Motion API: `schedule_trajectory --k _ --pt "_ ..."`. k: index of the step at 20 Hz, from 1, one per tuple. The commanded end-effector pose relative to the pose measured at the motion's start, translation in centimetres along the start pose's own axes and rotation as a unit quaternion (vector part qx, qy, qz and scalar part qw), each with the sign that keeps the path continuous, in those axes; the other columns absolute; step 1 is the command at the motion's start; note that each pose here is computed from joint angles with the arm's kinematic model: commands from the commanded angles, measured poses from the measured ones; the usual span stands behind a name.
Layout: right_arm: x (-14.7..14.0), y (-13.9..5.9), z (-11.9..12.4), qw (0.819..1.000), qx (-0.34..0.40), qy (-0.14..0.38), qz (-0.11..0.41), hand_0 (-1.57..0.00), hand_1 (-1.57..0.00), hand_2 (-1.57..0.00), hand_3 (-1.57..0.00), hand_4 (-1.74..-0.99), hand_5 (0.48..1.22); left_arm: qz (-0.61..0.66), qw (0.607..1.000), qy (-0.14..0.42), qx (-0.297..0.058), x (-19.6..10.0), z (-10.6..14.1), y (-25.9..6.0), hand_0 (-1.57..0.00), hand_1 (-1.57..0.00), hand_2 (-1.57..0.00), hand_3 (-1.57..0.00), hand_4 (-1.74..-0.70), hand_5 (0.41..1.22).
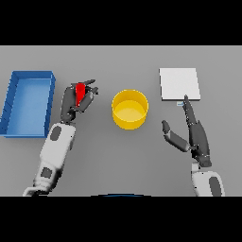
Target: Pick up the red beaker and tilt it to pour out 1 green nut into yellow bowl. Pick up the yellow bowl and place it on the metallic measuring scale.
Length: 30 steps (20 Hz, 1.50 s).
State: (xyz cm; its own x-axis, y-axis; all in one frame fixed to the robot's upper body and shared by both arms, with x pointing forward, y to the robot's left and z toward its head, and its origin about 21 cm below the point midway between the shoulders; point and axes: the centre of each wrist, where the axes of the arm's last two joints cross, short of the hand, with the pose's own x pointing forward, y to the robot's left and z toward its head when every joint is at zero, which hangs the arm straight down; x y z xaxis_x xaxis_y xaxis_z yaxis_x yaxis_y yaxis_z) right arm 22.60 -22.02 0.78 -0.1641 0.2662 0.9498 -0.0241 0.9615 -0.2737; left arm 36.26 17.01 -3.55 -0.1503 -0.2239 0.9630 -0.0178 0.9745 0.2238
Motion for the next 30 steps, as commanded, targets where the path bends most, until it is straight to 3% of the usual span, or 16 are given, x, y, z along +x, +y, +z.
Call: schedule_trajectory --k 1,5,12,17,20,25,29,30 --pt "0.0 0.2 -0.1 1.000 -0.001 -0.004 -0.001 0.00 0.00 0.00 0.00 -1.186 0.670 -0.005 1.000 0.000 0.003 0.1 0.0 0.4 -1.46 -1.47 -1.47 -1.42 -1.69 1.129" --pt "-0.4 0.3 0.0 1.000 -0.001 -0.007 0.016 0.00 0.00 0.00 0.00 -1.127 0.659 -0.038 0.999 -0.019 -0.007 2.5 -1.5 1.4 -1.53 -1.53 -1.53 -1.51 -1.72 1.126" --pt "-0.2 -0.3 0.4 1.000 -0.005 -0.012 0.026 0.00 0.00 0.00 0.00 -1.092 0.663 -0.244 0.960 -0.076 -0.115 7.1 -2.9 2.2 -1.56 -1.56 -1.56 -1.55 -1.74 1.132" --pt "0.4 0.0 0.1 1.000 -0.001 -0.010 0.029 0.00 0.00 0.00 0.00 -1.096 0.666 -0.303 0.938 -0.077 -0.150 8.8 -3.4 0.4 -1.56 -1.56 -1.56 -1.56 -1.74 1.144" --pt "-0.2 0.0 0.3 1.000 0.006 -0.010 0.022 0.00 0.00 0.00 0.00 -1.069 0.685 -0.406 0.887 -0.103 -0.195 10.7 -4.6 -0.2 -1.57 -1.57 -1.57 -1.56 -1.74 1.153" --pt "0.0 0.4 0.3 0.999 0.007 -0.018 0.026 0.00 0.00 0.00 0.00 -1.068 0.689 -0.560 0.768 -0.138 -0.279 13.2 -6.0 -2.3 -1.57 -1.57 -1.57 -1.57 -1.74 1.199" --pt "-0.3 0.2 0.6 1.000 0.004 -0.019 0.018 0.00 0.00 0.00 0.00 -1.063 0.681 -0.652 0.669 -0.143 -0.327 14.6 -6.6 -4.1 -1.57 -1.57 -1.57 -1.57 -1.58 1.212" --pt "-0.1 0.6 0.5 1.000 0.009 -0.010 0.012 0.00 0.00 0.00 0.00 -1.060 0.675 -0.673 0.647 -0.140 -0.331 14.7 -6.6 -4.7 -1.57 -1.57 -1.57 -1.57 -1.61 1.214"
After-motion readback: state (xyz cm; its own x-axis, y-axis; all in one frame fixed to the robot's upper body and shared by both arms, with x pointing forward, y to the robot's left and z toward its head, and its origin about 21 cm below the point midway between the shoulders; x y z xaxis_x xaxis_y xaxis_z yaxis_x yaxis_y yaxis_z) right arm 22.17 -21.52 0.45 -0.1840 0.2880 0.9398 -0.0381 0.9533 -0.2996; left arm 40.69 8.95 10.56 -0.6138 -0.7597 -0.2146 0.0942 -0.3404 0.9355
